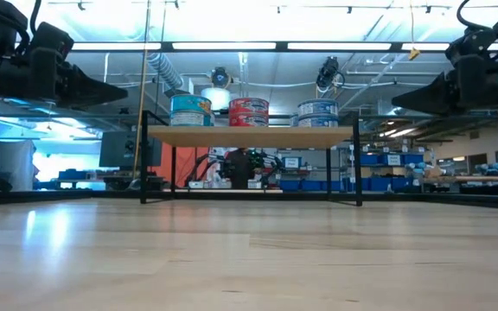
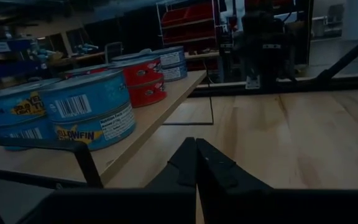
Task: Stack canned seafood by type on shelf
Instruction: Return to Home Position
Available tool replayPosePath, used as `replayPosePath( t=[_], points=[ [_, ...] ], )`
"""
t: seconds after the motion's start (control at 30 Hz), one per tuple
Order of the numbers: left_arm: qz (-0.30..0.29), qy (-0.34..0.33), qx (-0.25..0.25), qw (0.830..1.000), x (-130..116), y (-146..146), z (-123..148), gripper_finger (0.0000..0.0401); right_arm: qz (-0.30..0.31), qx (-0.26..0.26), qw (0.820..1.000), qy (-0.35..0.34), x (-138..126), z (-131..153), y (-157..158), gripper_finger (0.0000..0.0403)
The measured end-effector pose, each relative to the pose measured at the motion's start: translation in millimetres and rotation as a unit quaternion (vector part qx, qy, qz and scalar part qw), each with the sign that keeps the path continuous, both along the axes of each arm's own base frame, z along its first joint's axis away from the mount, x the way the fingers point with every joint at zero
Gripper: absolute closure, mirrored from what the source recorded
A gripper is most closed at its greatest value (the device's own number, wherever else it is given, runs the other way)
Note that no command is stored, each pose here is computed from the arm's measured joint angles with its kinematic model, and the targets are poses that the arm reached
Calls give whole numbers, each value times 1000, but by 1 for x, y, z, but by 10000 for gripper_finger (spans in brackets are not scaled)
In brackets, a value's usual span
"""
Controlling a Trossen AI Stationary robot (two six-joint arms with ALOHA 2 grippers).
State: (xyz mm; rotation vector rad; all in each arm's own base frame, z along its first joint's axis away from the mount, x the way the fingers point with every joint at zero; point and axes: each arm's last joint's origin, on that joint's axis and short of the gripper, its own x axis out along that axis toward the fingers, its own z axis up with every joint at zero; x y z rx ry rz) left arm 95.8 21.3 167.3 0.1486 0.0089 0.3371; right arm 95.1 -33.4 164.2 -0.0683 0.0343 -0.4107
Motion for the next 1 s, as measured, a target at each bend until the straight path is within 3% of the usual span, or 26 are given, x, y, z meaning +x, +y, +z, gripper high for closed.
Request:
replayPosePath(
  t=[0.3,1.0],
  points=[
    [4,-17,-9,1000,0,0,2,397,-1,-4,1000,1,0,0,0,376],
    [3,-20,-9,1000,0,0,3,397,-1,-5,1000,1,0,0,0,378]
  ],
)
